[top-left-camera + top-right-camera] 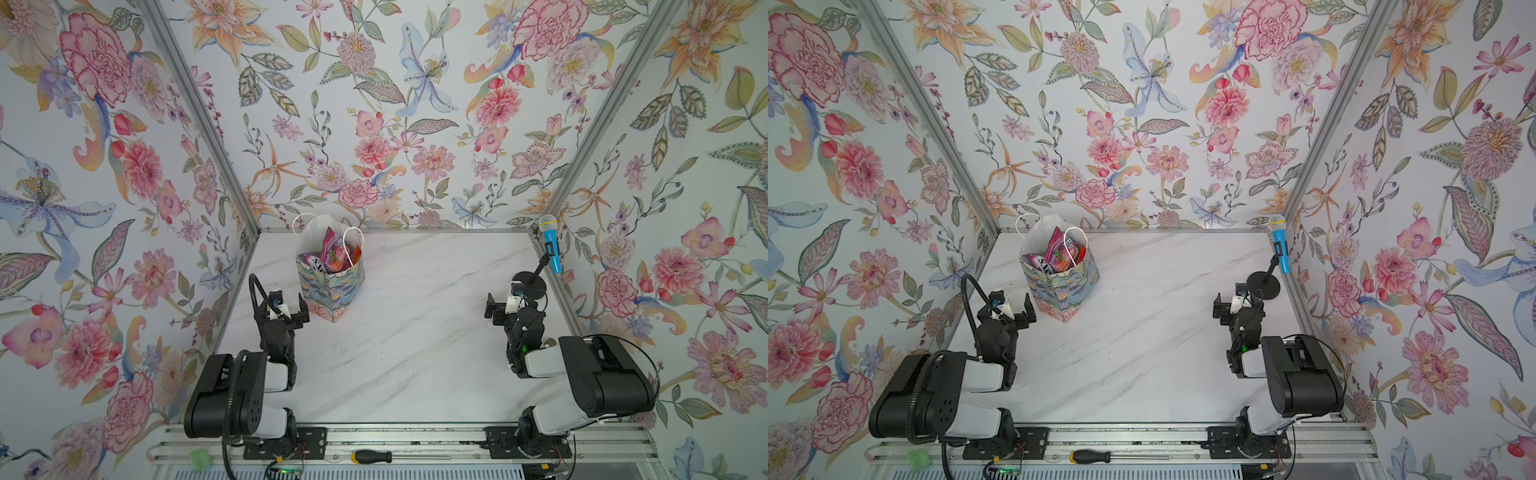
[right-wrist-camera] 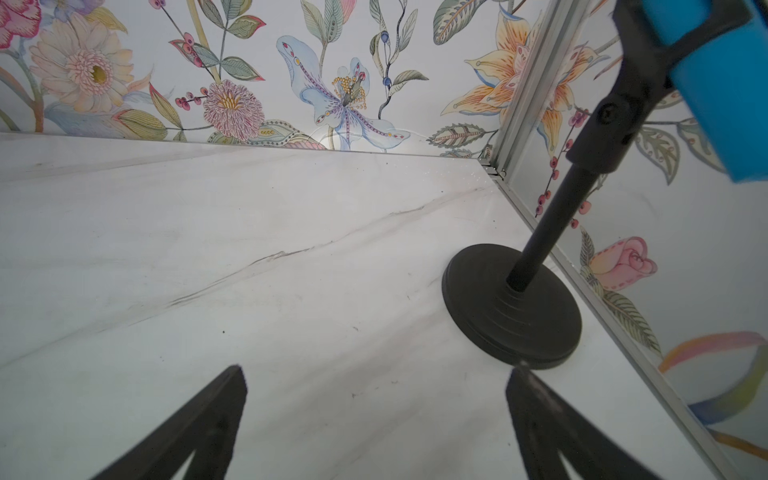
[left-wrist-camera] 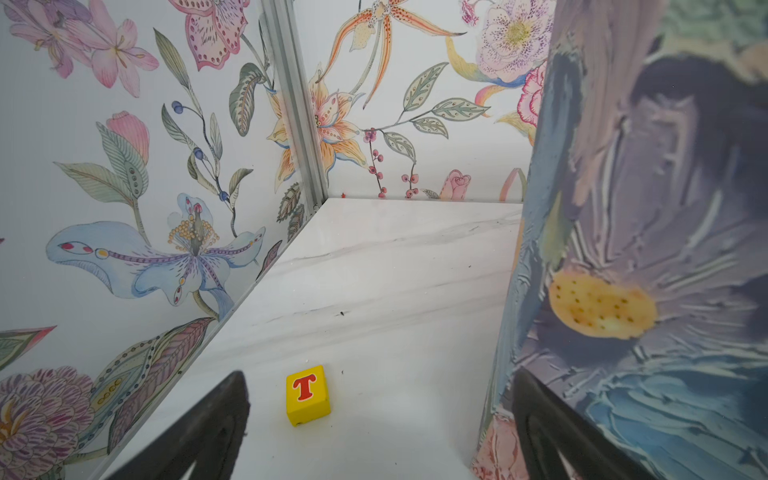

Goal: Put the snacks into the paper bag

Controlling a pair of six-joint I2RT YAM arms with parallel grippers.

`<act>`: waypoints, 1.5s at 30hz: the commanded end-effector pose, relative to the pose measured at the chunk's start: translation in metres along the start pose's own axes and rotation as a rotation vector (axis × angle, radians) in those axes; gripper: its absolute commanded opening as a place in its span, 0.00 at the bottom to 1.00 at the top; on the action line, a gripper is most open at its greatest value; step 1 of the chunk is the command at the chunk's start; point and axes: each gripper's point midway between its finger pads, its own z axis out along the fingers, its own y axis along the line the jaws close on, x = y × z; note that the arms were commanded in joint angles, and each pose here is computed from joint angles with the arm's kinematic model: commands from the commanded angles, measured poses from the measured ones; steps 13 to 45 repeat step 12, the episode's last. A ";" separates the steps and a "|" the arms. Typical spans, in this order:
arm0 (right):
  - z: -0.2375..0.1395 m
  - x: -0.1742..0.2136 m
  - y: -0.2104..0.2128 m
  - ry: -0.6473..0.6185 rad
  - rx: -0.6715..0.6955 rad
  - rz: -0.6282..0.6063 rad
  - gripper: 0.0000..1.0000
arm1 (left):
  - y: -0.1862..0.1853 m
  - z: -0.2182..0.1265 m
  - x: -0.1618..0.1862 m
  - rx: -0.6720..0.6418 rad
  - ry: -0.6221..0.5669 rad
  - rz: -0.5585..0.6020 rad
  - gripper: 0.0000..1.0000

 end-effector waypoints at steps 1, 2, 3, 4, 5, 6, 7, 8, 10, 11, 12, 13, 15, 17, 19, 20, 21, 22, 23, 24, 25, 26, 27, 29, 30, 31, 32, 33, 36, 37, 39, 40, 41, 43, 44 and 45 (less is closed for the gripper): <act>0.003 -0.003 0.001 0.000 -0.013 0.018 0.99 | -0.015 0.010 -0.021 0.058 -0.067 0.044 0.99; 0.003 -0.002 0.002 0.003 -0.015 0.017 0.99 | -0.017 0.010 -0.019 0.058 -0.068 0.056 0.99; 0.003 -0.003 0.001 0.000 -0.014 0.018 0.99 | -0.019 0.010 -0.015 0.056 -0.068 0.062 0.99; 0.003 -0.003 0.001 0.000 -0.013 0.018 0.99 | -0.019 0.010 -0.013 0.052 -0.086 0.062 0.99; 0.004 -0.003 0.002 0.001 -0.014 0.018 0.99 | -0.018 0.010 -0.014 0.045 -0.089 0.058 0.99; 0.004 -0.003 0.002 0.002 -0.020 0.019 0.99 | -0.014 0.008 -0.013 0.022 -0.068 0.050 0.99; 0.005 -0.002 0.003 0.008 -0.024 0.020 0.99 | -0.013 0.008 -0.012 0.017 -0.061 0.047 0.99; 0.005 -0.002 0.002 0.009 -0.026 0.023 0.99 | -0.014 0.009 -0.014 0.018 -0.073 0.049 0.99; 0.005 -0.002 0.002 0.009 -0.029 0.025 0.99 | -0.014 0.009 -0.019 0.017 -0.098 0.048 0.99; 0.005 -0.002 0.002 0.008 -0.031 0.026 0.99 | -0.013 0.009 -0.015 0.016 -0.082 0.050 0.99; 0.004 -0.002 0.002 0.008 -0.030 0.025 0.99 | -0.013 0.008 -0.019 0.011 -0.099 0.049 0.99; 0.004 -0.002 0.002 0.008 -0.030 0.025 0.99 | -0.013 0.008 -0.019 0.011 -0.099 0.049 0.99; 0.004 -0.002 0.002 0.008 -0.030 0.025 0.99 | -0.013 0.008 -0.019 0.011 -0.099 0.049 0.99; 0.004 -0.002 0.002 0.008 -0.030 0.025 0.99 | -0.013 0.008 -0.019 0.011 -0.099 0.049 0.99; 0.004 -0.002 0.002 0.008 -0.030 0.025 0.99 | -0.013 0.008 -0.019 0.011 -0.099 0.049 0.99; 0.004 -0.002 0.002 0.008 -0.030 0.025 0.99 | -0.013 0.008 -0.019 0.011 -0.099 0.049 0.99; 0.004 -0.002 0.002 0.008 -0.030 0.025 0.99 | -0.013 0.008 -0.019 0.011 -0.099 0.049 0.99; 0.004 -0.002 0.002 0.008 -0.030 0.025 0.99 | -0.013 0.008 -0.019 0.011 -0.099 0.049 0.99; 0.004 -0.002 0.002 0.008 -0.030 0.025 0.99 | -0.013 0.008 -0.019 0.011 -0.099 0.049 0.99; 0.004 -0.002 0.002 0.008 -0.030 0.025 0.99 | -0.013 0.008 -0.019 0.011 -0.099 0.049 0.99; 0.004 -0.002 0.002 0.008 -0.030 0.025 0.99 | -0.013 0.008 -0.019 0.011 -0.099 0.049 0.99; 0.004 -0.002 0.002 0.008 -0.030 0.025 0.99 | -0.013 0.008 -0.019 0.011 -0.099 0.049 0.99; 0.004 -0.002 0.002 0.008 -0.030 0.025 0.99 | -0.013 0.008 -0.019 0.011 -0.099 0.049 0.99; 0.004 -0.002 0.002 0.008 -0.030 0.025 0.99 | -0.013 0.008 -0.019 0.011 -0.099 0.049 0.99; 0.004 -0.002 0.002 0.008 -0.030 0.025 0.99 | -0.013 0.008 -0.019 0.011 -0.099 0.049 0.99; 0.004 -0.002 0.002 0.008 -0.030 0.025 0.99 | -0.013 0.008 -0.019 0.011 -0.099 0.049 0.99; 0.004 -0.002 0.002 0.008 -0.030 0.025 0.99 | -0.013 0.008 -0.019 0.011 -0.099 0.049 0.99; 0.004 -0.002 0.002 0.008 -0.030 0.025 0.99 | -0.013 0.008 -0.019 0.011 -0.099 0.049 0.99; 0.004 -0.002 0.002 0.008 -0.030 0.025 0.99 | -0.013 0.008 -0.019 0.011 -0.099 0.049 0.99; 0.004 -0.002 0.002 0.008 -0.030 0.025 0.99 | -0.013 0.008 -0.019 0.011 -0.099 0.049 0.99; 0.004 -0.002 0.002 0.008 -0.030 0.025 0.99 | -0.013 0.008 -0.019 0.011 -0.099 0.049 0.99; 0.004 -0.002 0.002 0.008 -0.030 0.025 0.99 | -0.013 0.008 -0.019 0.011 -0.099 0.049 0.99; 0.004 -0.002 0.002 0.008 -0.030 0.025 0.99 | -0.013 0.008 -0.019 0.011 -0.099 0.049 0.99; 0.004 -0.002 0.002 0.008 -0.030 0.025 0.99 | -0.013 0.008 -0.019 0.011 -0.099 0.049 0.99; 0.004 -0.002 0.002 0.008 -0.030 0.025 0.99 | -0.013 0.008 -0.019 0.011 -0.099 0.049 0.99; 0.004 -0.002 0.002 0.008 -0.030 0.025 0.99 | -0.013 0.008 -0.019 0.011 -0.099 0.049 0.99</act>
